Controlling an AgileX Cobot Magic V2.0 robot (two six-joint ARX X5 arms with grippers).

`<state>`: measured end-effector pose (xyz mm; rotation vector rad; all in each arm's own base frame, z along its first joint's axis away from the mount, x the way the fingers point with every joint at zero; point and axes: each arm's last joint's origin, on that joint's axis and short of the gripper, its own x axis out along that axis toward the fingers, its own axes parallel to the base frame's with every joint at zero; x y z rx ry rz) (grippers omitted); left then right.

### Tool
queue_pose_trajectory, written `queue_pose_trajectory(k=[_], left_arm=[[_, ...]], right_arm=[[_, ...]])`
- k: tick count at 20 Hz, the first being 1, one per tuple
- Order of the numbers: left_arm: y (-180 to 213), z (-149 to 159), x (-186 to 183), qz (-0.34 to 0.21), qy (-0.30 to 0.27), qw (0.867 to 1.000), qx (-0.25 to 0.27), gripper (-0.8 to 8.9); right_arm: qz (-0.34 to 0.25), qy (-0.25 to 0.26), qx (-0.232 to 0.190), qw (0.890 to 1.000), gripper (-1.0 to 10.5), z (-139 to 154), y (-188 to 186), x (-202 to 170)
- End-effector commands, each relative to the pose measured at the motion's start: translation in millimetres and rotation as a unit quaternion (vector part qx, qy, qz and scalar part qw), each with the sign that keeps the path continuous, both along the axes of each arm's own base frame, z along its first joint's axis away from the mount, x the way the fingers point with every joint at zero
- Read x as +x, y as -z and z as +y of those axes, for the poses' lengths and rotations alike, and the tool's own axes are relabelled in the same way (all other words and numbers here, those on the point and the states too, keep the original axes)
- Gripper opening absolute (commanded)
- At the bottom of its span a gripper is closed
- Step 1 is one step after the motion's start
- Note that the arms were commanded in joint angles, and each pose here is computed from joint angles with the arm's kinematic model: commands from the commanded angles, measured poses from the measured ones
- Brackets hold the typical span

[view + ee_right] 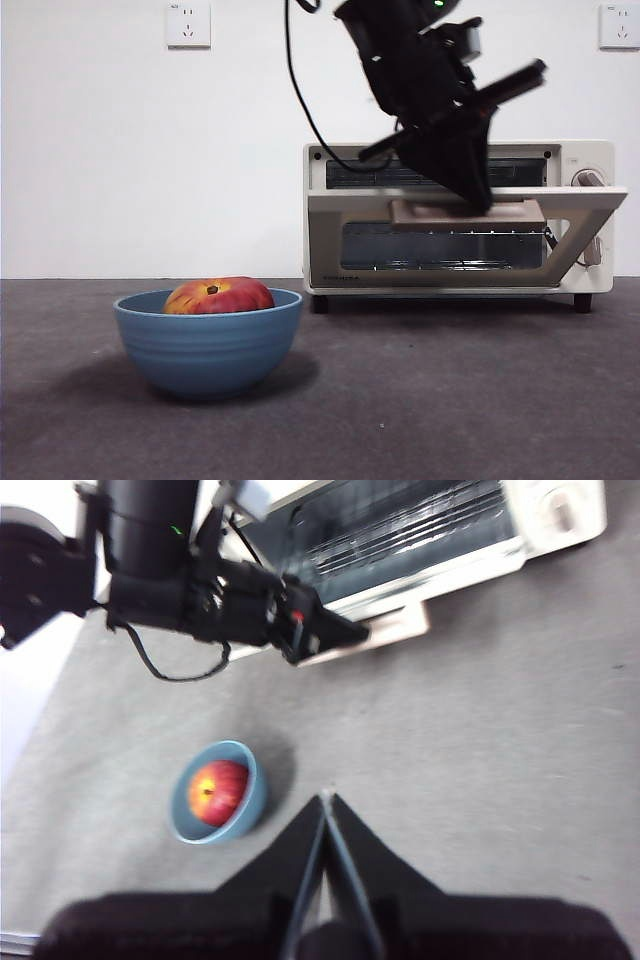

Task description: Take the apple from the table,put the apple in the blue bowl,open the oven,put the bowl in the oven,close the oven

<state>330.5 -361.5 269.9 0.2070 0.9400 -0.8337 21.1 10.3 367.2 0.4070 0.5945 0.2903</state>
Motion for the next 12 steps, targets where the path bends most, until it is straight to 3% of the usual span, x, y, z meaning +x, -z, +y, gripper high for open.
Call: queue_pose_trajectory(k=[1,5,12], left_arm=[[11.3,-10.0,-4.1,0.000,-0.012,1.000,0.005,-0.06],[15.5,-21.3,-16.0,-0.020,-0.014,0.999,0.023,-0.06],[39.7,-22.7,-26.3,0.000,0.012,0.999,0.051,-0.06]], right_arm=[[-0.004,0.007,-0.028,1.000,0.0,-3.3,-2.5,-5.9],[0.007,0.029,-0.049,0.998,0.0,-7.0,-3.3,-11.7],[0.014,0.036,-0.057,0.998,0.0,-8.3,-3.0,-13.7]])
